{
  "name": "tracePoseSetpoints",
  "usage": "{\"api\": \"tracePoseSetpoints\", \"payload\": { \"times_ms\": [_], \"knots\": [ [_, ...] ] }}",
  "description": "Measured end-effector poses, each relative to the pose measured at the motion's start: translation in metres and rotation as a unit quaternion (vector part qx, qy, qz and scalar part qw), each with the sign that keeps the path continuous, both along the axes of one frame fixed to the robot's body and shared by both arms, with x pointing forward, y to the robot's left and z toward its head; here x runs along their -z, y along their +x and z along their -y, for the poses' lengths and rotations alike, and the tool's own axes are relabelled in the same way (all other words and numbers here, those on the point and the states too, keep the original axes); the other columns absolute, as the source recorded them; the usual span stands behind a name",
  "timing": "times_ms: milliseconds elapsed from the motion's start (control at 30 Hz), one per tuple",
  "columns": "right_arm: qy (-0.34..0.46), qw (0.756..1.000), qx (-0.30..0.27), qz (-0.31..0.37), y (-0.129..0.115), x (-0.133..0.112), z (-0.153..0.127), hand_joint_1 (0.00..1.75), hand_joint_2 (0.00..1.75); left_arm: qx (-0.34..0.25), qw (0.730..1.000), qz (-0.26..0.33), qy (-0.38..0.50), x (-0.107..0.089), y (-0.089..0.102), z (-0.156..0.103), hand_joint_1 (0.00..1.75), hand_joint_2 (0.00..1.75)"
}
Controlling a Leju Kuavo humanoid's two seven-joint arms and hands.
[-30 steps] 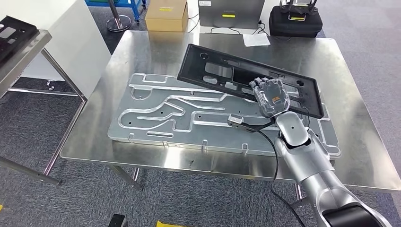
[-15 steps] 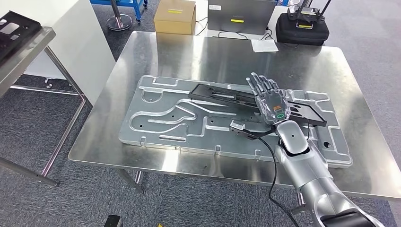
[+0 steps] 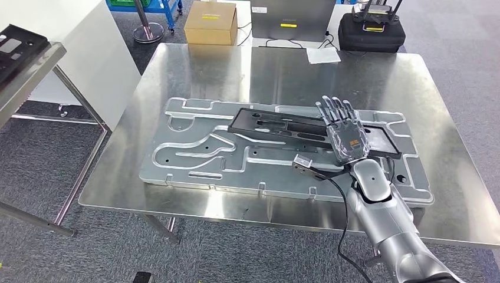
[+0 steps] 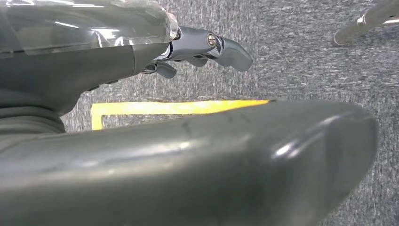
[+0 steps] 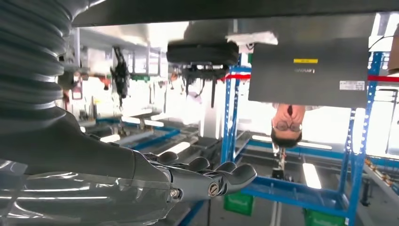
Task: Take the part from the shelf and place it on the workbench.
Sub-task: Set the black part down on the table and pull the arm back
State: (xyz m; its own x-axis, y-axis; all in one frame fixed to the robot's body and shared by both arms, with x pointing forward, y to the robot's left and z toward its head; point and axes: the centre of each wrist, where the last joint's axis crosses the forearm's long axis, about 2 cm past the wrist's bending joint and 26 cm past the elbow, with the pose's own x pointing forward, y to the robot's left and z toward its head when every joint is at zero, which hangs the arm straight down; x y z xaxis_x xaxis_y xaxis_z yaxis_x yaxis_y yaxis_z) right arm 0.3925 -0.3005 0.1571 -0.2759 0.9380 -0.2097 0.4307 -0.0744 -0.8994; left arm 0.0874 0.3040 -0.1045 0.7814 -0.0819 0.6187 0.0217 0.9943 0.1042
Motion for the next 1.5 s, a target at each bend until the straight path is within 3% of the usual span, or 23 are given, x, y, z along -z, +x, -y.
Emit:
{"api": "tracePoseSetpoints", "payload": {
  "times_ms": [433, 1233, 1500],
  "knots": [
    [0.074, 0.997, 0.003, 0.035, -0.014, -0.009, 0.001, 0.0, 0.0, -0.008, 1.0, 0.008, -0.014, 0.0, 0.002, -0.001, 0.0, 0.0],
    [0.106, 0.992, 0.03, 0.058, -0.015, -0.019, 0.013, 0.0, 0.0, -0.016, 1.0, 0.011, -0.013, -0.002, 0.006, -0.01, 0.0, 0.0],
    [0.144, 0.985, 0.008, 0.092, -0.039, -0.013, 0.004, 0.0, 0.0, -0.023, 1.0, 0.012, -0.016, -0.001, 0.003, -0.011, 0.0, 0.0]
  ]
}}
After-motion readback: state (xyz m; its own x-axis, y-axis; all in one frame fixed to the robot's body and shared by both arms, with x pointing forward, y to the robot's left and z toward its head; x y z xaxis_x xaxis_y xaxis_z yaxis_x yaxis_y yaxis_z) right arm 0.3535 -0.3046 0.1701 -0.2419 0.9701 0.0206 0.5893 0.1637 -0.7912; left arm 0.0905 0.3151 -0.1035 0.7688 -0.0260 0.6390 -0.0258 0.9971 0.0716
